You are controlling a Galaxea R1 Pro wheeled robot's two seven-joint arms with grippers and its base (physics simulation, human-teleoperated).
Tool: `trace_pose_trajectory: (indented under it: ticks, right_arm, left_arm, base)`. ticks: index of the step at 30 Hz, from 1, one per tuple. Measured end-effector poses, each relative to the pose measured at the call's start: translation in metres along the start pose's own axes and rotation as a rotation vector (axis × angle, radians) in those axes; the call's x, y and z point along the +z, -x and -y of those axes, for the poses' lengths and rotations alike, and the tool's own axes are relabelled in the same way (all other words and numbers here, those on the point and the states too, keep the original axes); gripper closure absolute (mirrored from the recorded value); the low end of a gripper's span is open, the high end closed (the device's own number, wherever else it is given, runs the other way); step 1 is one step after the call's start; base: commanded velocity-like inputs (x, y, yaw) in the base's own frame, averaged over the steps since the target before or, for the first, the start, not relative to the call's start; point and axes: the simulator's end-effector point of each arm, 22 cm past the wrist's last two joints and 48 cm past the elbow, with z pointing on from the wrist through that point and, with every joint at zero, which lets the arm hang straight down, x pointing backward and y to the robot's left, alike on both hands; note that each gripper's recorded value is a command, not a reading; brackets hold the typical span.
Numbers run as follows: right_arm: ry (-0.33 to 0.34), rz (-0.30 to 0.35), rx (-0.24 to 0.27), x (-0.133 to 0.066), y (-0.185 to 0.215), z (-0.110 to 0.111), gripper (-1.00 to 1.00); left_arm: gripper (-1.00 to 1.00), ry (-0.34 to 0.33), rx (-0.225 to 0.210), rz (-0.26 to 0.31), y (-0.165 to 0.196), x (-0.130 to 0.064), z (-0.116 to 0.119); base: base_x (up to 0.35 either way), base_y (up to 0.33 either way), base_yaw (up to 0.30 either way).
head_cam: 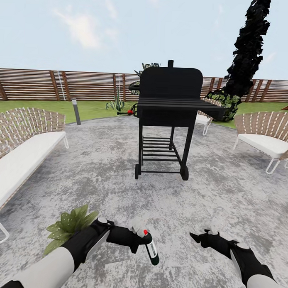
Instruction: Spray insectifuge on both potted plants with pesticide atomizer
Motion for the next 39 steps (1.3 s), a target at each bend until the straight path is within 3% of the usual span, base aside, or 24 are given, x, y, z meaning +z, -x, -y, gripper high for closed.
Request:
trace_pose_trajectory:
  ticks: [9,20,26,32,33,36,39]
  right_arm:
    - [-0.011,-0.017,0.031,-0.008,-0.012,0.011,-1.00]
    - [-0.014,-0.007,0.032,-0.010,-0.007,0.012,-1.00]
    - [-0.043,0.035,0.094,-0.017,-0.001,0.024,-1.00]
    - [-0.046,0.044,0.097,-0.019,0.002,0.025,-1.00]
    - [-0.046,0.045,0.097,-0.019,0.003,0.025,-1.00]
    - [-0.046,0.048,0.096,-0.020,0.004,0.025,-1.00]
    - [-0.047,0.050,0.096,-0.020,0.005,0.025,-1.00]
  left_arm:
    - [1.00,0.025,0.003,-0.005,-0.003,-0.012,-0.009]
    - [1.00,0.024,0.015,-0.004,-0.001,-0.014,-0.007]
    - [1.00,0.025,0.019,-0.002,0.002,-0.015,-0.006]
    - [1.00,0.039,0.020,-0.004,0.001,-0.016,-0.009]
    - [1.00,0.052,0.016,-0.007,-0.003,-0.016,-0.012]
    - [1.00,0.173,0.032,0.018,-0.009,-0.016,-0.041]
    - [1.00,0.373,0.034,0.043,-0.009,-0.011,-0.078]
  base:
    - [-0.029,0.012,-0.125]
    - [-0.293,0.099,-0.116]
    - [-0.250,0.001,-0.237]
    - [-0.020,0.000,-0.260]
    - [-0.002,0.000,-0.261]
    - [-0.001,0.000,-0.261]
    - [0.000,0.000,-0.254]
